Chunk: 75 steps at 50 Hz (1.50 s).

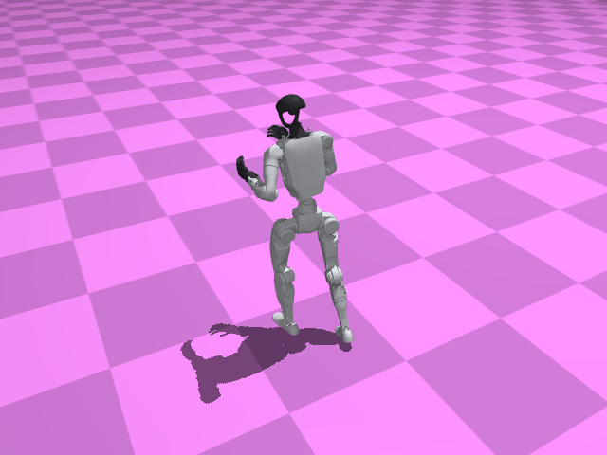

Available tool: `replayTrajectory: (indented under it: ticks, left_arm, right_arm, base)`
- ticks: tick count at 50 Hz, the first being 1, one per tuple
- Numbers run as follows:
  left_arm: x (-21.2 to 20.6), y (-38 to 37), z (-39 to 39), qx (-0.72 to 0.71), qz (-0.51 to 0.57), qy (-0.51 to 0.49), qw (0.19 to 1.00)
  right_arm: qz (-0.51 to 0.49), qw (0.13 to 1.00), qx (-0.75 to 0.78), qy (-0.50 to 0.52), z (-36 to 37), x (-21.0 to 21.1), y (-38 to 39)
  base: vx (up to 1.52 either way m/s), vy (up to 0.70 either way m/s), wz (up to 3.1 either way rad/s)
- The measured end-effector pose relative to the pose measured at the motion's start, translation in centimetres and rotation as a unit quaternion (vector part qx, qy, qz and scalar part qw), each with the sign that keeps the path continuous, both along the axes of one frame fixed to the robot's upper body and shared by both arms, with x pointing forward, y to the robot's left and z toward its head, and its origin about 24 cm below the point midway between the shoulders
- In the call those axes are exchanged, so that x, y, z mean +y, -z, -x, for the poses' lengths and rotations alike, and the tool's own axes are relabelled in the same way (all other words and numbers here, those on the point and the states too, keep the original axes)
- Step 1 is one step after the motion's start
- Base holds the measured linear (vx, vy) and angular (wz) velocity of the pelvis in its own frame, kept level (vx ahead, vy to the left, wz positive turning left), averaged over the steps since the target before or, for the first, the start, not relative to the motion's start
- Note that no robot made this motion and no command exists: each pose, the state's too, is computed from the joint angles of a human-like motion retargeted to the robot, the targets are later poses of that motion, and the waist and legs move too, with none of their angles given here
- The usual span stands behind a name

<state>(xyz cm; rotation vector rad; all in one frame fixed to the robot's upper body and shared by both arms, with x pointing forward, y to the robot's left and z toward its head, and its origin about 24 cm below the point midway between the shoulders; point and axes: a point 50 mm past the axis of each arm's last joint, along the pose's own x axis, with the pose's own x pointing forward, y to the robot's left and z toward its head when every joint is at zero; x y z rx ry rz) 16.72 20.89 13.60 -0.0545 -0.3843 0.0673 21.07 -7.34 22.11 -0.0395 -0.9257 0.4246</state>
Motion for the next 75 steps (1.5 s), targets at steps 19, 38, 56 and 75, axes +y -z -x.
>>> replayTrajectory:
  ticks: [19, 38, 56, 75]
  left_arm:
    - [-6.8, -12.7, -6.3, -0.336, 0.017, 0.018, 0.941]
    - [2.1, 4.8, 2.8, 0.126, -0.020, -0.087, 0.988]
    - [-6.3, -12.2, -7.9, -0.316, -0.066, -0.003, 0.946]
    - [-0.8, -2.2, -4.4, -0.074, 0.015, -0.019, 0.997]
  right_arm:
    - [0.093, 0.970, 0.215, 0.068, 1.9, -6.7, 8.2]
    - [0.008, 0.998, -0.059, 0.027, 0.2, -1.2, -2.0]
    - [0.041, 0.961, 0.263, 0.072, 2.8, -8.7, 9.0]
    - [0.085, 0.992, 0.036, 0.088, -3.6, -2.1, 2.0]
  base:
    - [0.81, 0.12, 0.57]
    - [0.92, 0.08, -0.60]
    - [0.86, 0.13, 0.31]
    - [0.81, 0.05, -0.25]
